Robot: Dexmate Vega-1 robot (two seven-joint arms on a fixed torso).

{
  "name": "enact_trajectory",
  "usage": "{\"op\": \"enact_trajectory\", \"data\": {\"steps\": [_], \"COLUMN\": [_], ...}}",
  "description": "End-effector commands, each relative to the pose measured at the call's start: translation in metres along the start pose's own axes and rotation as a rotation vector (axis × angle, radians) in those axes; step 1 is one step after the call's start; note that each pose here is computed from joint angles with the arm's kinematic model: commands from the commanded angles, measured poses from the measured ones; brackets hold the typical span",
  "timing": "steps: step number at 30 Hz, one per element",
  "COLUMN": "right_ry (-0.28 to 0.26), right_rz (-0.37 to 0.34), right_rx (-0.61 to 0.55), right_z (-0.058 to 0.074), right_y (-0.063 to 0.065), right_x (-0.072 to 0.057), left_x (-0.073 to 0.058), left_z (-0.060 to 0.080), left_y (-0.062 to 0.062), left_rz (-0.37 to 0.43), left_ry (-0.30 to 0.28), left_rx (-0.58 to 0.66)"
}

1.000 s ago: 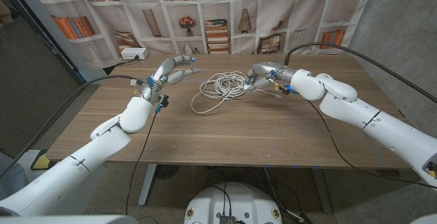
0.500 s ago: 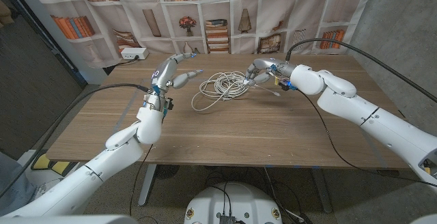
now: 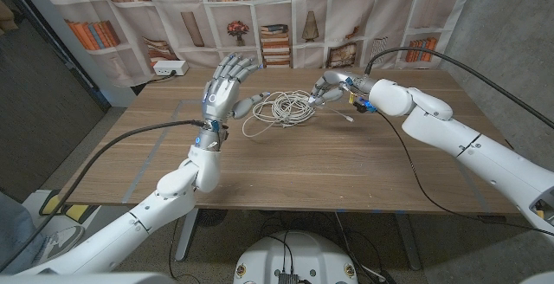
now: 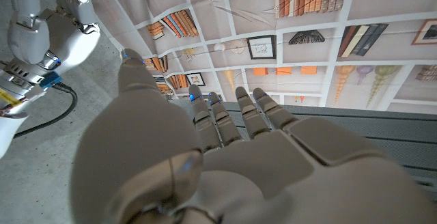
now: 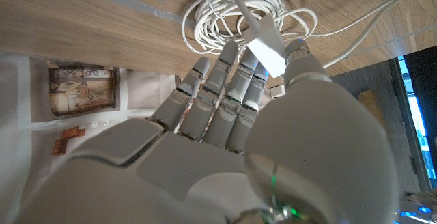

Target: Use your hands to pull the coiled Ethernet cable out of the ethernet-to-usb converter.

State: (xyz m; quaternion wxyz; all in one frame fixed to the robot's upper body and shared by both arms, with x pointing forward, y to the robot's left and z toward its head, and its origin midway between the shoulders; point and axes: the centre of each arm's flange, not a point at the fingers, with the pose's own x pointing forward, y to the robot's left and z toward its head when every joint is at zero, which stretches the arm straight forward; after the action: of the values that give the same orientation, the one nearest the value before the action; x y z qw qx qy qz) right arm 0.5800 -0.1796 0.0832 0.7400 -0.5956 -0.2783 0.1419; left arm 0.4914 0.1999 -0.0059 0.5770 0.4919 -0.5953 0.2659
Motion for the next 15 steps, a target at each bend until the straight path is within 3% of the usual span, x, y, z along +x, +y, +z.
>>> {"op": "enact_trajectory", "data": {"steps": [1,8,15], "right_ry": [0.009,0.004,-0.003], "right_rz": [0.024,0.035,0.054], "right_rx": [0.178,0.250,0.291], "right_z": [-0.013,-0.016,-0.016], "right_y": [-0.004,-0.008,-0.013], "right_x": [-0.001,-0.004,-0.009], "left_x": [0.004,0.011,0.017], "left_z": [0.034,0.046,0.056], "left_y": [-0.005,-0.011,-0.017], "left_rz": [0.056,0.051,0.027], "left_ry": [-0.128,-0.179,-0.186], "left_rx": [0.159,0.226,0.266]}}
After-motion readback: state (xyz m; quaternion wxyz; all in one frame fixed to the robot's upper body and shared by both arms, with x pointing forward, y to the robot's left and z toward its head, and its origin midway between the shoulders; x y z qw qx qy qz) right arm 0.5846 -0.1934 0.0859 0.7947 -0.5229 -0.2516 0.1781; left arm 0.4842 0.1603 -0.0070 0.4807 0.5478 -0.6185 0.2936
